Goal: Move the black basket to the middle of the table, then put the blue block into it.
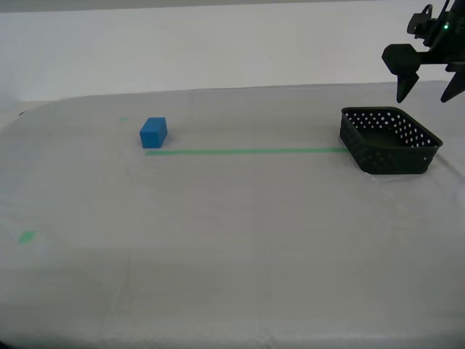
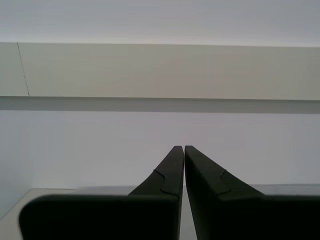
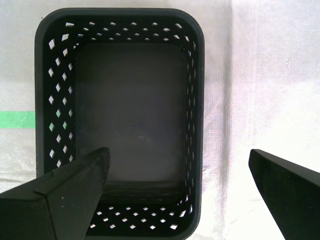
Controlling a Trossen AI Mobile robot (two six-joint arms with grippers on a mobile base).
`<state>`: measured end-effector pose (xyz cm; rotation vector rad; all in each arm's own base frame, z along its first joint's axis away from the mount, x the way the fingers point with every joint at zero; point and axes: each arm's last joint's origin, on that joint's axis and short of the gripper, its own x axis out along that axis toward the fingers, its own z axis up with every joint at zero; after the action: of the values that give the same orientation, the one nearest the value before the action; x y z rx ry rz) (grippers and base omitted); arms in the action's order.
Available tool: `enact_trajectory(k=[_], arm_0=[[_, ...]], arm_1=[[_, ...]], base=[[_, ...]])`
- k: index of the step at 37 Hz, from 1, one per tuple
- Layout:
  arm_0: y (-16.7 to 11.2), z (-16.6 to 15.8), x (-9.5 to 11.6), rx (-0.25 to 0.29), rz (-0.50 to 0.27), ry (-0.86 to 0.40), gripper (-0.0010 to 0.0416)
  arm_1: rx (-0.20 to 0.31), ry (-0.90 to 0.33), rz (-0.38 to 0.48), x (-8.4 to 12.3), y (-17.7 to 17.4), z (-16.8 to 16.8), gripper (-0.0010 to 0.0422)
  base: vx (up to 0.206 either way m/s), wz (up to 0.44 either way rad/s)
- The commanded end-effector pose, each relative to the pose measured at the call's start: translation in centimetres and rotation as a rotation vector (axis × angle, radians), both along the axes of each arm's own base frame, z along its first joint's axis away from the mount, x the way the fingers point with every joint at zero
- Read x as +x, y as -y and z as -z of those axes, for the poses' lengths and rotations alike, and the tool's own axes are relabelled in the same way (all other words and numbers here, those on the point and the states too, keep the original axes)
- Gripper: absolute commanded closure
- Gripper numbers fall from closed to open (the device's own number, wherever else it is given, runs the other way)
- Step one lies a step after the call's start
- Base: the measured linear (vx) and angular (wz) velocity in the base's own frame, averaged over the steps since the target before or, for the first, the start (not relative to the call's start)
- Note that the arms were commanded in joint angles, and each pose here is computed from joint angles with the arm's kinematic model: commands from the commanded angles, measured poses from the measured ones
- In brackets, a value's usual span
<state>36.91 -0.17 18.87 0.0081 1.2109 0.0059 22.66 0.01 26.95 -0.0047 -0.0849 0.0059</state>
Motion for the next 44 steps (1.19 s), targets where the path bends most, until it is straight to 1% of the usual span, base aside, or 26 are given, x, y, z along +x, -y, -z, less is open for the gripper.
enact_trajectory(k=[1,10,12,22,33,39,44], arm_0=[[0.0,0.0,0.0,0.000,0.004,-0.003,0.0016],[0.0,0.1,0.0,-0.003,0.005,-0.006,0.0017],[0.1,0.6,0.3,-0.011,0.008,-0.016,0.0016],[0.1,4.2,2.3,-0.011,0.006,-0.107,0.0017],[0.4,6.6,4.3,-0.014,0.015,-0.120,0.0017],[0.5,7.8,5.1,-0.025,0.019,-0.130,0.0020],[0.5,8.1,5.3,-0.028,0.020,-0.130,0.0035]], arm_1=[[0.001,0.006,-0.001,0.0,0.0,-0.1,0.0412],[0.001,0.006,-0.001,0.0,0.0,-0.1,0.0412],[0.001,0.006,0.000,0.0,0.0,-0.1,0.0412],[0.002,0.006,0.000,0.0,0.0,-0.1,0.0412],[0.001,0.006,-0.001,0.0,0.0,-0.1,0.0412],[0.001,0.006,-0.001,0.0,0.0,-0.1,0.0412],[0.001,0.006,-0.001,0.0,0.0,-0.1,0.0412]], base=[[0.000,0.000],[0.000,0.000],[0.000,0.000],[0.000,0.000],[0.000,0.000],[0.000,0.000],[0.000,0.000]])
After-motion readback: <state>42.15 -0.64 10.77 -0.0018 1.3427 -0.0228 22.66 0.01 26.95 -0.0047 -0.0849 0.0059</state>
